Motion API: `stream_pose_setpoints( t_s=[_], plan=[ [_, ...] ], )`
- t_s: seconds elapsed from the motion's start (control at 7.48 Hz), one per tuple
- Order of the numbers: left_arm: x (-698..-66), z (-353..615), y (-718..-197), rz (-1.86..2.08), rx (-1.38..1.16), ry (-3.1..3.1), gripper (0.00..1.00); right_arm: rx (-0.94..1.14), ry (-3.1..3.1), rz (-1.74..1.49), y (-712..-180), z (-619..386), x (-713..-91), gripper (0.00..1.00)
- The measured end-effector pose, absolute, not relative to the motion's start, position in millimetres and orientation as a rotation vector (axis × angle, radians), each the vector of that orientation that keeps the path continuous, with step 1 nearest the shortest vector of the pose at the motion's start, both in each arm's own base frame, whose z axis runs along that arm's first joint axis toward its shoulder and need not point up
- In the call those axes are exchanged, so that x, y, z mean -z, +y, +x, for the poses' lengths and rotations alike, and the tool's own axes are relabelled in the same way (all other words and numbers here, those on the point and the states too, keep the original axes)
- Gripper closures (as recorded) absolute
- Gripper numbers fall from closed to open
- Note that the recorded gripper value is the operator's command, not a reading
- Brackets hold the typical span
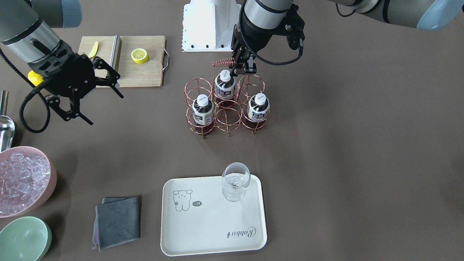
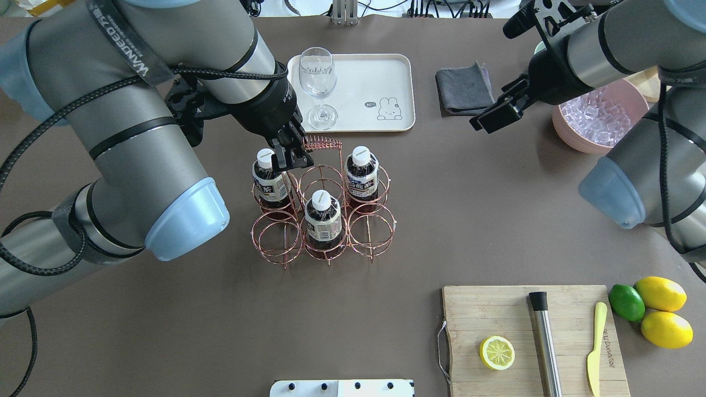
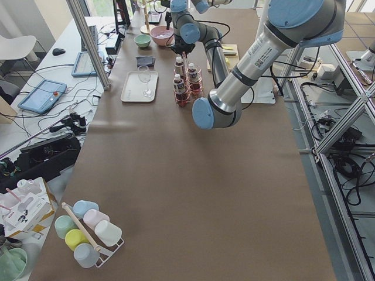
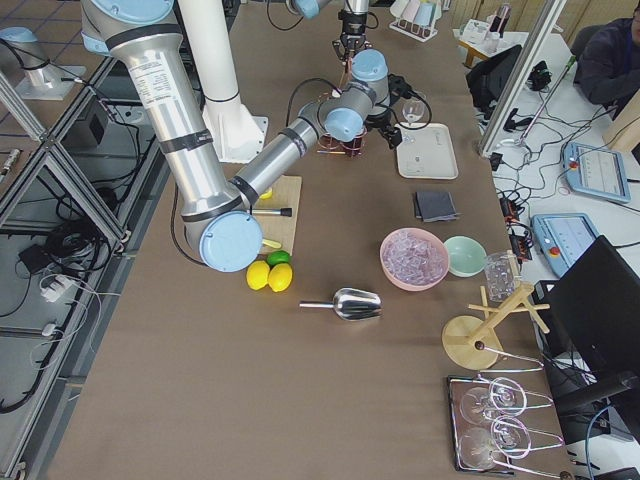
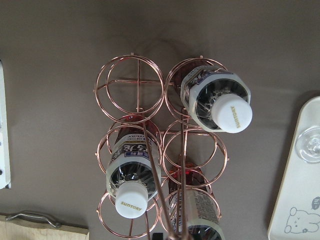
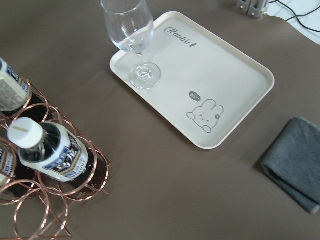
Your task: Take tea from basket to plate
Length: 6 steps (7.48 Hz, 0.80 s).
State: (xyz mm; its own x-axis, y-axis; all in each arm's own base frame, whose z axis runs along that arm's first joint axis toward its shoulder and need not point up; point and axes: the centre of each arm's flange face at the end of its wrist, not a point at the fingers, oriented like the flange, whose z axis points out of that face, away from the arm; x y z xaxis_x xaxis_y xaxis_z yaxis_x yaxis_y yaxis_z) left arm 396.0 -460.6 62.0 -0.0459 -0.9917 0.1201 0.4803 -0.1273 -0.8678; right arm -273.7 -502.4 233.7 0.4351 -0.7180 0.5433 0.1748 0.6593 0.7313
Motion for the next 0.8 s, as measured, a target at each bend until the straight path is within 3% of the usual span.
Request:
stream_pose_setpoints(
  t_s=[0.53,0.67,0.8],
  plan=[
    [-76,394,-463,-0.924,1.514,0.744,1.0,0.626,-1.05,0.658,-454,-364,-170,0.02],
    [-80,392,-465,-0.934,1.513,0.733,1.0,0.646,-1.061,0.665,-444,-377,-161,0.09],
    [-83,391,-466,-0.939,1.512,0.728,1.0,0.666,-1.059,0.676,-440,-383,-158,0.22]
  ],
)
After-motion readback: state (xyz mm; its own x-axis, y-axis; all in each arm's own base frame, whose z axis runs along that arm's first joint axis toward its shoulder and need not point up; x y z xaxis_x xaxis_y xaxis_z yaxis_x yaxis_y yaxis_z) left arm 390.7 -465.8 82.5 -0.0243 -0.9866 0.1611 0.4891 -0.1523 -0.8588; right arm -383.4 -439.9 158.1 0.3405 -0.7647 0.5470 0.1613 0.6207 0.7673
